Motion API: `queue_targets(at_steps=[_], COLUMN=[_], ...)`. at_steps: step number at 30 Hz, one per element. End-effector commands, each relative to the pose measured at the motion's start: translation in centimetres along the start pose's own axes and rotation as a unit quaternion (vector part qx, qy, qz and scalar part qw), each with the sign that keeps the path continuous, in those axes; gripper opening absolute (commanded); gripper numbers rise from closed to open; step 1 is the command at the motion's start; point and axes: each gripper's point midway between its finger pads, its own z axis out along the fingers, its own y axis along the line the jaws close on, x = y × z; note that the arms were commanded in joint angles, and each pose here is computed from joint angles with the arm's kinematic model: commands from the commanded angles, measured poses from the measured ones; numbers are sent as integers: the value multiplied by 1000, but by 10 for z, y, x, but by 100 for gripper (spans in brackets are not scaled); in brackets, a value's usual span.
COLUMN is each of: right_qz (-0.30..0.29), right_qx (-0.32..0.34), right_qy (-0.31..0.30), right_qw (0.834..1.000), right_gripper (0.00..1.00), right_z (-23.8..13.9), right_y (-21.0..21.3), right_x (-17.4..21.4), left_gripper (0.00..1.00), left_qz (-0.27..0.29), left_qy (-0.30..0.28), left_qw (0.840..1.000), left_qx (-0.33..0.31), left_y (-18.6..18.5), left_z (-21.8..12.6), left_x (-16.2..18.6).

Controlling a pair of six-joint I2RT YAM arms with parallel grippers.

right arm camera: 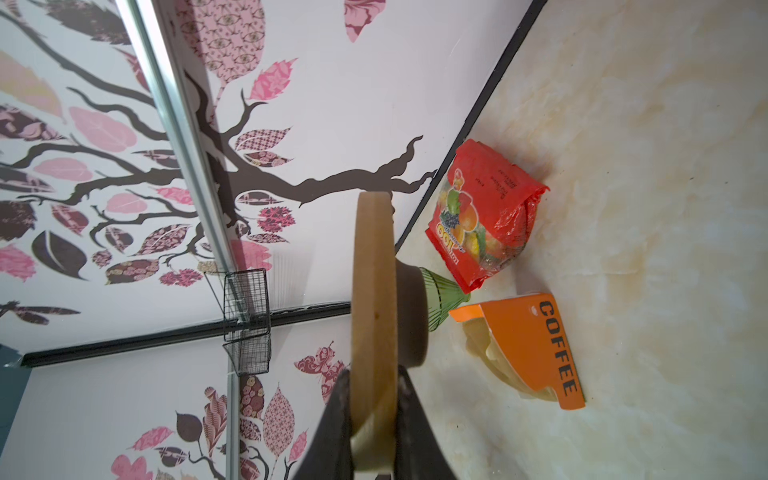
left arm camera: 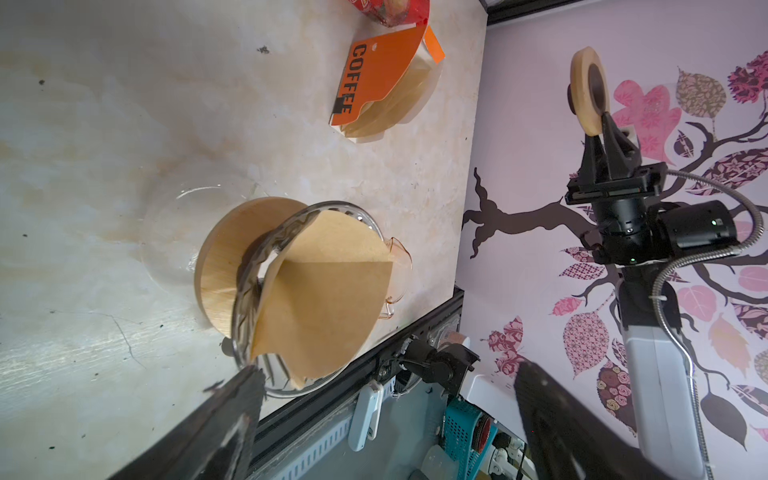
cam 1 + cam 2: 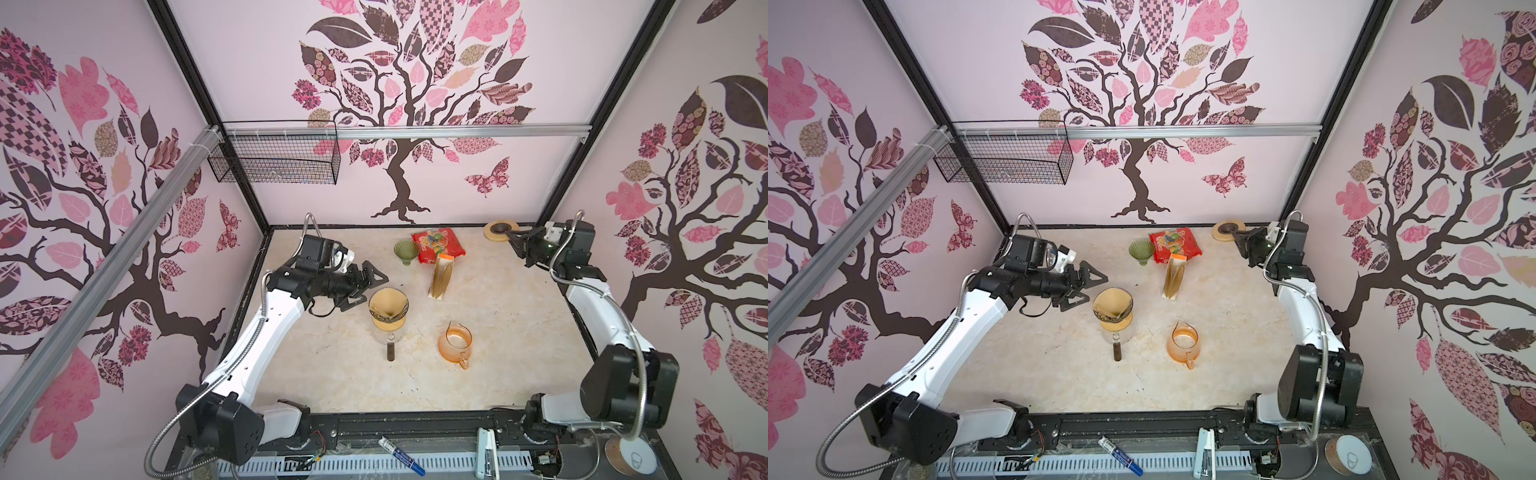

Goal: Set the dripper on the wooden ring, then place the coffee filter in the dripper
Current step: 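Carry the wooden ring toward the orange jug while the left gripper moves over the dripper, then lower the wooden ring onto the mouth of the orange jug with the right gripper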

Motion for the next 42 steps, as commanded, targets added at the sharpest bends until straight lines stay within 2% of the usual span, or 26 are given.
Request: queue_targets(at_steps=[1,4,7,11,16,23,27,31,42], right_qz=[-4,-42,-62,-75,-71,-88,-90,-63,-67], right_qx=[2,8,15,15,24,35,46,35,44], right_qy=[40,60,103,151,206,270,276,291,308], right_qw=[999,997,993,986,976,958,956,954,948], right_gripper=[0,0,0,0,0,0,0,0,0], right_z=[-19,-30,-39,-55,-69,-73,-74,-72,-74], right_y=[2,10,7,-7,-42,-71,-94,-110,-131], right_x=[29,52,84,124,159,196,205,215,224], left_gripper=[97,97,97,97,97,97,97,97,97], left_qz=[70,115,128,147,178,175,177,173,166], left_qy=[15,23,31,37,71,75,82,93,99], left_qw=[997,993,991,988,979,979,977,977,978], left_qx=[7,4,16,36,67,69,80,88,75], left_y=[-32,-46,-58,-75,-96,-100,-104,-104,-96], left_z=[3,15,20,20,33,37,35,36,37], left_x=[3,9,7,9,33,35,45,56,62])
